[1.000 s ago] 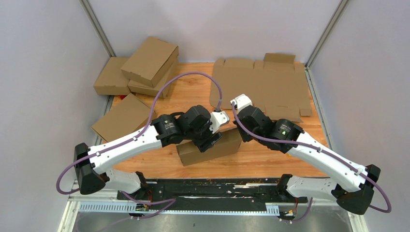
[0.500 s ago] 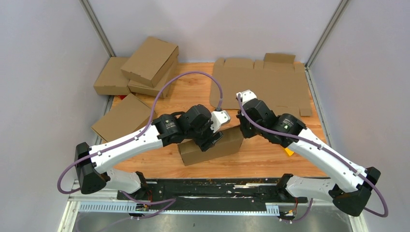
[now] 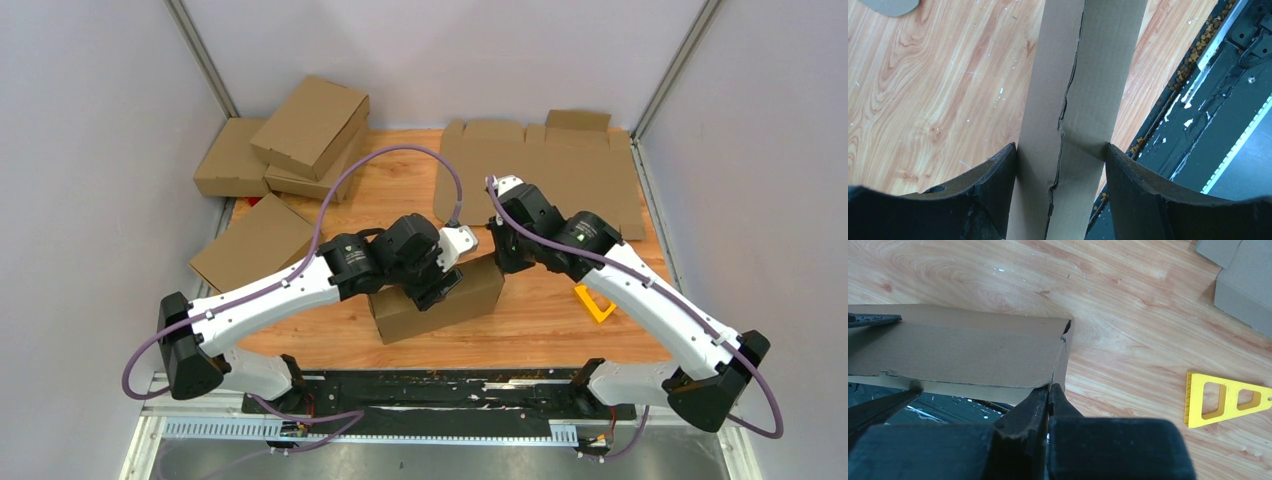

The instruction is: Fold the paper box

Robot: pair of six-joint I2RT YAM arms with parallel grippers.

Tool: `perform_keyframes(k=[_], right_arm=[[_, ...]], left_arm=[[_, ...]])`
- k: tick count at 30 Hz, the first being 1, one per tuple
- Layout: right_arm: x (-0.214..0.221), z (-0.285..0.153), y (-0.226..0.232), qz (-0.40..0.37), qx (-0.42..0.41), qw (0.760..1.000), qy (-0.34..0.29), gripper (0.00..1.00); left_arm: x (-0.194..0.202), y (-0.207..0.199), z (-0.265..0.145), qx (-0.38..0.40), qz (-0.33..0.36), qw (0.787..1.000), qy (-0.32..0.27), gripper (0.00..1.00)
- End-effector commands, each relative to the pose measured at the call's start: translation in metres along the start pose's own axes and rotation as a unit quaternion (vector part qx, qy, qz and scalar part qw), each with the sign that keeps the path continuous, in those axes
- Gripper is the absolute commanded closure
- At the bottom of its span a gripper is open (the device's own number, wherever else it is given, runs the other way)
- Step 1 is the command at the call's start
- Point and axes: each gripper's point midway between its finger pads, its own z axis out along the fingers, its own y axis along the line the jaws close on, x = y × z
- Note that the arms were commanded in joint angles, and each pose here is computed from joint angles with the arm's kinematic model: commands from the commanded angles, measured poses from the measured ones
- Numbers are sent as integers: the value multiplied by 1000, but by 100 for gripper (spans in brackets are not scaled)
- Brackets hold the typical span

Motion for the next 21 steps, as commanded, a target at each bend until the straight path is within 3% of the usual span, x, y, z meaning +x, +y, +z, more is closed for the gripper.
perform_keyframes(k=[1, 13, 21], right_arm=[[-26, -16, 34, 31, -92, 995, -25, 100], [-23, -14, 34, 50, -124, 991, 19, 100], [-17, -8, 25, 35, -110, 993, 16, 100]], left_arm=[[18, -10, 21, 20, -5, 999, 44, 48], [18, -9, 24, 10, 2, 999, 51, 50], [19, -8, 24, 7, 2, 999, 51, 50]])
